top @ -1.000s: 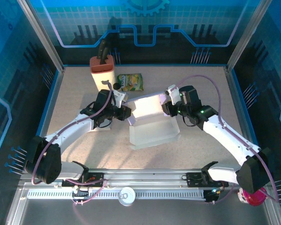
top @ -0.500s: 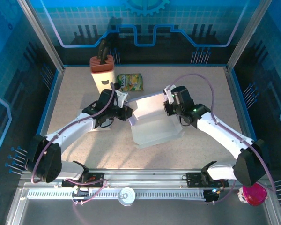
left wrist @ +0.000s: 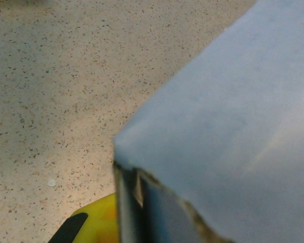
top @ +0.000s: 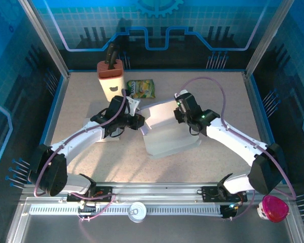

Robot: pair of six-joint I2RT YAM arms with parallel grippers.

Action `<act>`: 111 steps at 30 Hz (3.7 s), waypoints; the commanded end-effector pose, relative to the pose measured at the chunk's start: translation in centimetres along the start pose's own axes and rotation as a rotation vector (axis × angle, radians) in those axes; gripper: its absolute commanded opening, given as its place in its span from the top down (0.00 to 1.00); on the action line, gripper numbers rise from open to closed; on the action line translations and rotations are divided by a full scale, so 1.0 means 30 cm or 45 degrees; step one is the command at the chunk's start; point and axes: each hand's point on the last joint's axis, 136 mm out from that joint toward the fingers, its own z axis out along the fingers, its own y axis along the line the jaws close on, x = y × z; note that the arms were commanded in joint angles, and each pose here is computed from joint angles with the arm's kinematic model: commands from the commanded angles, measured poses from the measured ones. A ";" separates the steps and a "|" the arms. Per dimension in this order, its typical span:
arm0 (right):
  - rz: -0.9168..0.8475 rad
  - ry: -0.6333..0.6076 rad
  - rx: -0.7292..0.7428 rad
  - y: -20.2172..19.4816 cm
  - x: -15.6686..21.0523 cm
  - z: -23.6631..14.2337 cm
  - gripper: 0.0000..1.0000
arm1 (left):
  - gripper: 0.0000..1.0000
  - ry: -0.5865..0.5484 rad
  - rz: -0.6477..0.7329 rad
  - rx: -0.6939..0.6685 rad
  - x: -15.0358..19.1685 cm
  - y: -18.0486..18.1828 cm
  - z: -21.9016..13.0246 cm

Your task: Fold the paper box

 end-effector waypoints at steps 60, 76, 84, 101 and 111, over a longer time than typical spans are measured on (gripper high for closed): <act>0.298 0.118 0.275 -0.096 0.039 0.038 0.77 | 1.00 -0.011 -0.020 0.091 -0.058 -0.096 0.020; 0.235 0.135 0.628 -0.120 0.099 -0.017 1.00 | 1.00 0.014 -0.037 0.062 -0.042 -0.074 0.044; 0.334 0.061 0.530 -0.083 0.171 -0.012 1.00 | 1.00 0.008 -0.052 -0.093 0.032 0.018 0.154; 0.369 0.215 0.471 -0.058 0.312 0.110 1.00 | 0.81 -0.022 -0.023 -0.066 0.165 0.060 0.326; 0.302 0.240 0.422 -0.038 0.320 0.131 1.00 | 0.82 -0.078 0.063 -0.183 0.114 0.101 0.314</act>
